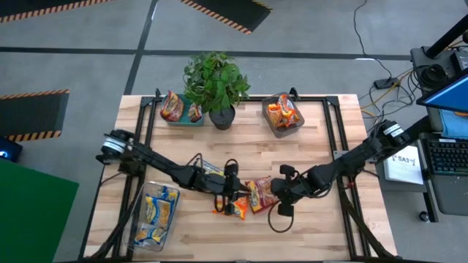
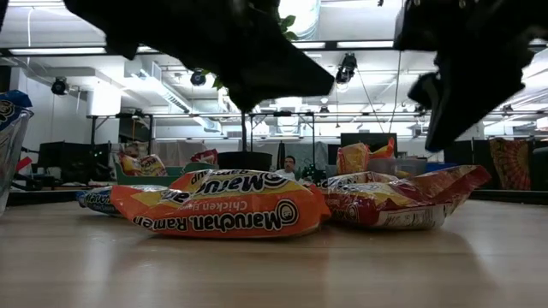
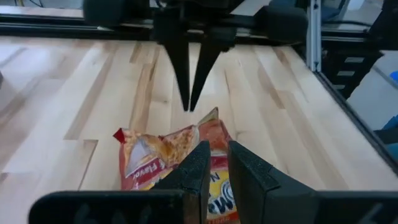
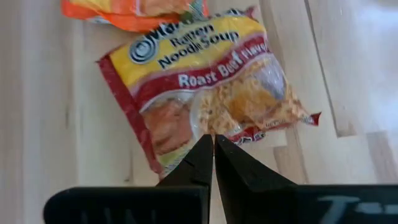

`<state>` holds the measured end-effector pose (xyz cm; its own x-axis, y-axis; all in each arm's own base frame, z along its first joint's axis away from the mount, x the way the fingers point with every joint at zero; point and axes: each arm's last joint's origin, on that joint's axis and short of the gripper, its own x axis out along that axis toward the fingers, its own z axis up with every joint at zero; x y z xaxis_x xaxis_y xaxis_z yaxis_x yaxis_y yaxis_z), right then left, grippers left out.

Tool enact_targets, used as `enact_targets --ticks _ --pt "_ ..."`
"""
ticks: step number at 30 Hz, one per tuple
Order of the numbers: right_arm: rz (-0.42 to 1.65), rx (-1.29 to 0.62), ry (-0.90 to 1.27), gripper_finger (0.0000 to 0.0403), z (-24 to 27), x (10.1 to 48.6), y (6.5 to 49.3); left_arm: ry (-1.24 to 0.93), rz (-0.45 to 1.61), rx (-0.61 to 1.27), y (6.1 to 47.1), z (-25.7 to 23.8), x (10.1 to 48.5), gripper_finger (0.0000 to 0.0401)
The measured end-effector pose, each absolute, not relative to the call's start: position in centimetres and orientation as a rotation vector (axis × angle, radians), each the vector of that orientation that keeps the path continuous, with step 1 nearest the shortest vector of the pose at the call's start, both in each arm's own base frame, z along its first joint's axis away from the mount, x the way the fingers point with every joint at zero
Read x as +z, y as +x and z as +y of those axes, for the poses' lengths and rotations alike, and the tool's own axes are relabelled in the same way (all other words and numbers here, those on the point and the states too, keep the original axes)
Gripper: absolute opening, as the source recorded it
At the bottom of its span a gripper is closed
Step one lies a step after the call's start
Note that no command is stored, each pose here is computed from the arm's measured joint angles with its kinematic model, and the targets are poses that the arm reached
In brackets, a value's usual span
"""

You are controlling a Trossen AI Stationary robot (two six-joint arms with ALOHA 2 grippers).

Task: Sort Maruchan noodles
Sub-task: Put the red noodle pack into the green bin

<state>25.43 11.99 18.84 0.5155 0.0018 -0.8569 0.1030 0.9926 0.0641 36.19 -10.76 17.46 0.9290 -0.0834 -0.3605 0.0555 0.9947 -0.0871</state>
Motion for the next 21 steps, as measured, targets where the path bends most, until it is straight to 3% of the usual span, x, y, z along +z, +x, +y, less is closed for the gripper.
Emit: enact_targets --ticks 7,13,17,21 --pt "1.019 -0.14 0.206 0.0009 11.3 17.1 24.6 -0.016 0.469 -0.059 38.8 -11.1 15.7 0.0037" --pt "1.023 -0.24 0.41 0.0022 10.1 17.0 24.8 -0.002 0.587 -0.031 40.2 -10.8 13.4 0.0037" --pt "1.061 -0.224 0.544 0.007 9.4 17.3 25.0 -0.006 0.654 -0.018 40.7 -10.9 12.3 0.0037" --pt "1.058 -0.253 0.605 0.0142 8.8 17.1 25.0 -0.017 0.696 -0.005 40.8 -10.9 11.6 0.0037"
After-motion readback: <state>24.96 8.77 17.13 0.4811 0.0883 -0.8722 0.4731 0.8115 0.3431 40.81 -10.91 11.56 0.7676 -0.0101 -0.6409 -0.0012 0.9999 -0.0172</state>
